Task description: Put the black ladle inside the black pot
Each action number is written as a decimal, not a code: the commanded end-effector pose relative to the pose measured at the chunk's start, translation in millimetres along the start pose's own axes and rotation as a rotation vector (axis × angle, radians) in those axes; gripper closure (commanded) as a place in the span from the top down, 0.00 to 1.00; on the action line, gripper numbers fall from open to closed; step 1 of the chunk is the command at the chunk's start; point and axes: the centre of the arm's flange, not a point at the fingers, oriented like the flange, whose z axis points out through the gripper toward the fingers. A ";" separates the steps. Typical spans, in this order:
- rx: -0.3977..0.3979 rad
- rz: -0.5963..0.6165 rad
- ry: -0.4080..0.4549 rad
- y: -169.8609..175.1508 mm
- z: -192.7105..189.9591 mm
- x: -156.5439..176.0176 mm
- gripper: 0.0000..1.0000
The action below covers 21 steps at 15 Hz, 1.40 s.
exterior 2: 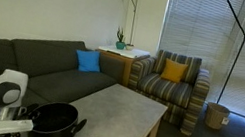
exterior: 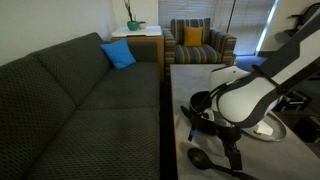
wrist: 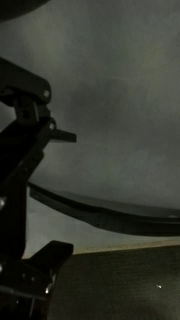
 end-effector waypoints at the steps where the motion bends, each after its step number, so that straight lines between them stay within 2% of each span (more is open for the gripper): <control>1: 0.002 0.078 0.016 29.4 19.3 20.8 1.00; 2: 0.008 0.076 0.015 28.2 16.7 20.2 1.00; 3: 0.003 0.053 0.012 2.4 -2.8 0.6 1.00; 6: 0.003 0.053 0.012 1.7 -2.8 1.5 1.00; 12: -0.187 0.179 -0.108 -22.6 -14.2 23.0 1.00; 16: -0.258 0.242 -0.152 -53.8 -6.6 34.7 1.00; 21: -0.269 0.298 -0.131 -75.9 23.3 26.0 1.00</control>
